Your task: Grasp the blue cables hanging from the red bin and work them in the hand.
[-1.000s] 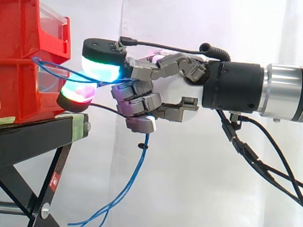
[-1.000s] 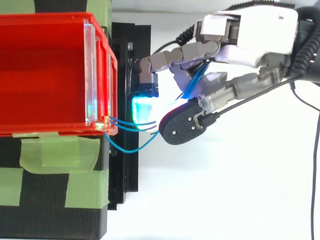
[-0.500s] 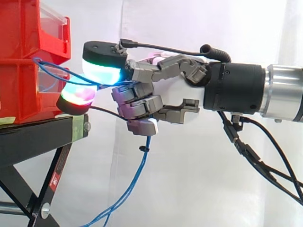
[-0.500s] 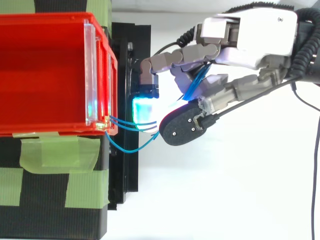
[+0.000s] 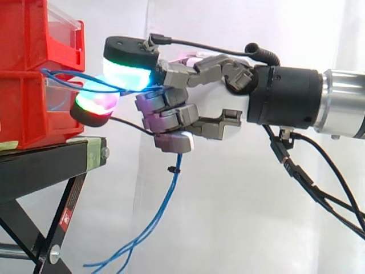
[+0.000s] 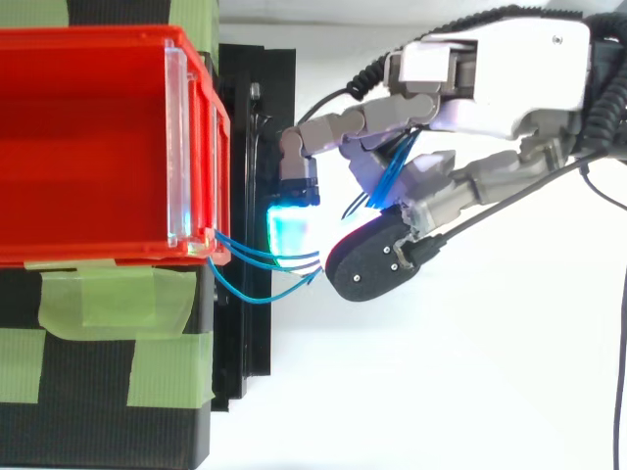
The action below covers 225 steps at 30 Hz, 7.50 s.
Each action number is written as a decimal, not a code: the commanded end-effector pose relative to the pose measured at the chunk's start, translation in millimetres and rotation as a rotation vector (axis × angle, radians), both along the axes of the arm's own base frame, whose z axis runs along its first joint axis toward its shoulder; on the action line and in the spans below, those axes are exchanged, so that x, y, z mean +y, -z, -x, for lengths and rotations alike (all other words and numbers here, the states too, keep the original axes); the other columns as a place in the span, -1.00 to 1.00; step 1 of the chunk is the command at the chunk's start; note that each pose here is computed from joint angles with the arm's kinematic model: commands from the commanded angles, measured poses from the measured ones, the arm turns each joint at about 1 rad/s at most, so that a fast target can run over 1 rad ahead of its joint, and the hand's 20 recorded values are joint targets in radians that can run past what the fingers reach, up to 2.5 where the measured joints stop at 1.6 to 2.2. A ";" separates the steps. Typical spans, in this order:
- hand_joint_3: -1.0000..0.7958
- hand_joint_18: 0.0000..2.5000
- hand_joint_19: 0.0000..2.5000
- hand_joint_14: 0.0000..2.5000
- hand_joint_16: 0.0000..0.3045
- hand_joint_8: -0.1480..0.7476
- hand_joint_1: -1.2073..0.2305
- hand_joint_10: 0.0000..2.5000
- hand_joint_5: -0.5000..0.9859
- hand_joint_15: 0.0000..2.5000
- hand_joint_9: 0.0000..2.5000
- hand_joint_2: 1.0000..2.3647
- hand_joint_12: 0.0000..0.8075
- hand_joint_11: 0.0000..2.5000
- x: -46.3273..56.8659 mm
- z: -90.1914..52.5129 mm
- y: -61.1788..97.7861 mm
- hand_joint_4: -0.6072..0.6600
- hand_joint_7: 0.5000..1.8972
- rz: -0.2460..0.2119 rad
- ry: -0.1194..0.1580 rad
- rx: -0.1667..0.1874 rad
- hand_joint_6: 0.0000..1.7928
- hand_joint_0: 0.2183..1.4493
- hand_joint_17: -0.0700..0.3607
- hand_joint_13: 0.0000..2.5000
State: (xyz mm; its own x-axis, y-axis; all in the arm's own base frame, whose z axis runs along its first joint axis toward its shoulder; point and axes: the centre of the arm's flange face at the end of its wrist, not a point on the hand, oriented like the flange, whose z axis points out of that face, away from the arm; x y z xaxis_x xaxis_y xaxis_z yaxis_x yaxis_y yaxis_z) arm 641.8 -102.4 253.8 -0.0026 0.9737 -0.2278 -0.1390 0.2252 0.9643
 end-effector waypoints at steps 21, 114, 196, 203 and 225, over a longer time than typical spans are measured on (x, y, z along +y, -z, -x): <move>-0.24 0.02 -0.02 1.00 -0.70 0.18 -0.26 1.00 0.02 0.23 -0.59 -0.97 0.07 0.55 -4.6 -6.6 -19.8 0.36 0.15 0.000 0.005 0.003 -0.85 0.25 -0.19 -0.38; 0.43 -0.17 -0.34 1.00 -0.69 0.19 -0.22 1.00 0.05 0.17 -0.63 -0.99 0.09 0.47 0.9 -3.2 -13.0 0.35 0.16 -0.165 -0.011 0.064 -0.99 0.43 -0.18 -0.43; -0.33 -0.04 -0.03 1.00 -0.70 0.19 -0.21 1.00 0.05 0.21 -0.62 -0.97 0.08 0.51 0.8 -2.8 -12.5 0.37 0.19 -0.167 -0.009 0.068 -1.00 0.27 -0.20 -0.43; -0.72 -0.05 -0.07 1.00 -0.69 0.20 -0.15 1.00 0.02 0.19 -0.63 -0.98 0.10 0.50 0.8 -2.8 -12.5 0.39 0.20 -0.165 -0.009 0.068 -1.00 0.03 -0.18 -0.43; -0.51 -0.01 -0.02 1.00 -0.71 0.19 -0.22 1.00 0.04 0.20 -0.60 -0.97 0.07 0.47 0.6 -2.8 -12.5 0.38 0.17 -0.165 -0.007 0.068 -0.97 0.31 -0.21 -0.40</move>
